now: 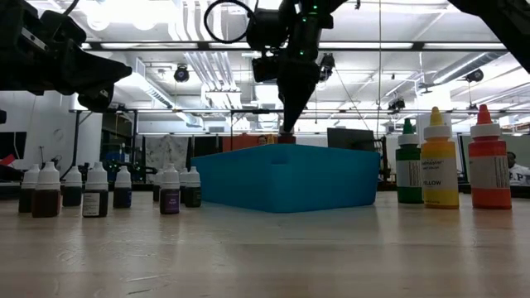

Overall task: Pick & Place food coloring
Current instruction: Put the red food coloring bottle into the blue bin, then put the green food coloring bottle into the blue bin

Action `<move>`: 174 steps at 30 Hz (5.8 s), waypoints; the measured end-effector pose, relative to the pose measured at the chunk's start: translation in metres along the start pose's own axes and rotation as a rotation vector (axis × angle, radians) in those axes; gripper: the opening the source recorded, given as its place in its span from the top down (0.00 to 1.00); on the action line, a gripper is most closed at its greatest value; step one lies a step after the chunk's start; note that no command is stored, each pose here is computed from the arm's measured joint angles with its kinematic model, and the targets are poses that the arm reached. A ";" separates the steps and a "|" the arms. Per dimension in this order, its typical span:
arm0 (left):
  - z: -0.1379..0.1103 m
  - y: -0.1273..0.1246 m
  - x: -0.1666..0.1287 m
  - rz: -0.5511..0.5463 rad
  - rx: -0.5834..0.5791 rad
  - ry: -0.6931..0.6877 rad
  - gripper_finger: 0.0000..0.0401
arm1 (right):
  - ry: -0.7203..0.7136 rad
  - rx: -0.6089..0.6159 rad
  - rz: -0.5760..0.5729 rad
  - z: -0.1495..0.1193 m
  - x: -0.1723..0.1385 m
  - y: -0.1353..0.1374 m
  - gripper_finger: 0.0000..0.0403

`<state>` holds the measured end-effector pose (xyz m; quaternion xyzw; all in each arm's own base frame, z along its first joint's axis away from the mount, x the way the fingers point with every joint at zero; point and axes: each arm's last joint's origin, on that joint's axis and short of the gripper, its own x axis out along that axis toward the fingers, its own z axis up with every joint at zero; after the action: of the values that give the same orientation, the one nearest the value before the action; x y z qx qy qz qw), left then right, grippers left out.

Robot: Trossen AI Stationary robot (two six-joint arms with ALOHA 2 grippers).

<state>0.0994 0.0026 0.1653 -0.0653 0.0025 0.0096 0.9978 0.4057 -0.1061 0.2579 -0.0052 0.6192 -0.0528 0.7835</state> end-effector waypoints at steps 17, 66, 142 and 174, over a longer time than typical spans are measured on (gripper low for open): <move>0.000 0.000 0.000 0.000 0.000 0.000 1.00 | 0.018 0.040 0.000 -0.006 0.013 -0.009 0.73; 0.000 0.000 0.000 0.000 0.000 0.000 1.00 | 0.001 0.049 -0.001 -0.010 0.018 -0.012 0.57; 0.000 0.000 0.000 0.000 0.000 0.000 1.00 | -0.052 -0.142 0.053 -0.149 -0.075 0.081 0.59; 0.000 0.000 0.000 0.000 0.000 0.000 1.00 | 0.086 -0.188 0.067 -0.169 -0.039 0.085 0.40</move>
<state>0.0994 0.0026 0.1653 -0.0653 0.0025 0.0096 0.9978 0.2391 -0.0089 0.2497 -0.0559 0.6544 0.0315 0.7535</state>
